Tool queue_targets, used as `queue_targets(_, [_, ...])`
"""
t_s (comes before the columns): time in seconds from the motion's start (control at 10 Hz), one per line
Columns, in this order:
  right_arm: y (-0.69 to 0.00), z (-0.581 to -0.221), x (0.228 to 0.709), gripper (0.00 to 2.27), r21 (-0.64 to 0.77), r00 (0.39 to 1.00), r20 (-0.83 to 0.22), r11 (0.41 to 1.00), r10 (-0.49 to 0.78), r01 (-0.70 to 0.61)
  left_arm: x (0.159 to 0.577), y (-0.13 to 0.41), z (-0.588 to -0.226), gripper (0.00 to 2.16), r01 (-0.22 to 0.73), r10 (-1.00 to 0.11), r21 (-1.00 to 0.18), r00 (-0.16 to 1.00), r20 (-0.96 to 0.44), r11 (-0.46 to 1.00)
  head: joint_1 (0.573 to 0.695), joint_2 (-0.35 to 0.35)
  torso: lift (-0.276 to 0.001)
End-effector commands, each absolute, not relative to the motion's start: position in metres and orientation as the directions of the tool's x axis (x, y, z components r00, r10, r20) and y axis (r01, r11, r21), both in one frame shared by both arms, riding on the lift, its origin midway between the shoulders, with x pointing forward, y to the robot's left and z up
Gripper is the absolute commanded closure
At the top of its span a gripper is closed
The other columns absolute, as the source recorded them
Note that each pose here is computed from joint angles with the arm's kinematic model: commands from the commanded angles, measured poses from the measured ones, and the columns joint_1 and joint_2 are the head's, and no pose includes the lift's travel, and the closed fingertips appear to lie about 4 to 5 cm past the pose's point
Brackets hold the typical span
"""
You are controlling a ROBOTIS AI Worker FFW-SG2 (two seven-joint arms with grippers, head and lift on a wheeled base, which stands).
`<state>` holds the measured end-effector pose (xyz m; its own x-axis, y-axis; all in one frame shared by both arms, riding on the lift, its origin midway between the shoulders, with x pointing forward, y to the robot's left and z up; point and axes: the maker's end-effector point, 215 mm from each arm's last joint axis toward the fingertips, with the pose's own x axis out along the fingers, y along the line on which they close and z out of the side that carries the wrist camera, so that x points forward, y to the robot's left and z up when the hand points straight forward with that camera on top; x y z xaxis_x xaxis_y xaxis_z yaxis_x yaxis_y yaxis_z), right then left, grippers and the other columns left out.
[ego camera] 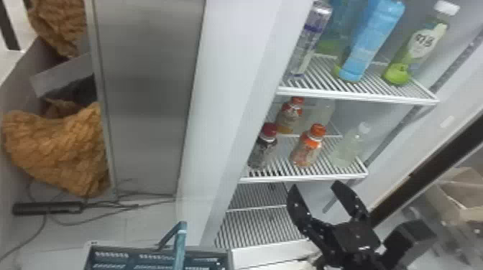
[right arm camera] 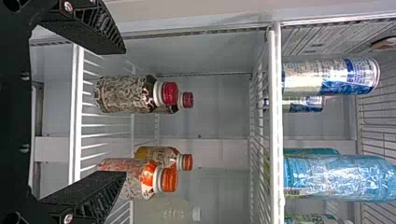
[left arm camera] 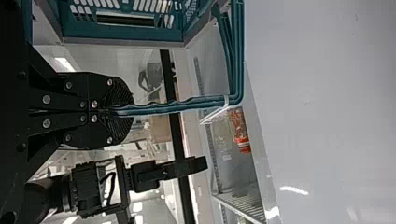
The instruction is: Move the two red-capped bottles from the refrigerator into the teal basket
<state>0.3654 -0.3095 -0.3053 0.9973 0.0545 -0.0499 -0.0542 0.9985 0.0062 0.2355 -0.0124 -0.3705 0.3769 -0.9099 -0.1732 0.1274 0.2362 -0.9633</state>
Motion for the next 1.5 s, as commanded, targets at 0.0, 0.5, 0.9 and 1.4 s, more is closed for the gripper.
queue_targets(0.0, [-0.310, -0.306, 0.366, 0.08, 0.007, 0.997, -0.051, 0.999, 0.054, -0.053, 0.236, -0.012, -0.371, 1.17, 0.127, -0.909, -0.963, 0.378, -0.174, 0.237, 0.695, -0.350, -0.224])
queue_targets(0.5, [-0.300, -0.328, 0.392, 0.08, 0.033, 0.995, -0.046, 0.996, 0.083, -0.082, 0.236, -0.012, -0.371, 1.16, 0.127, -0.909, -0.963, 0.378, -0.174, 0.237, 0.695, -0.350, -0.224])
queue_targets(0.9, [-0.299, -0.342, 0.407, 0.08, 0.037, 0.995, -0.044, 0.996, 0.089, -0.087, 0.237, -0.013, -0.370, 1.17, 0.130, -0.911, -0.963, 0.377, -0.170, 0.234, 0.695, -0.350, -0.224])
queue_targets(1.4, [-0.295, -0.353, 0.438, 0.08, 0.041, 0.996, -0.024, 0.995, 0.091, -0.090, 0.237, -0.016, -0.371, 1.17, 0.130, -0.915, -0.965, 0.368, -0.168, 0.229, 0.695, -0.350, -0.224])
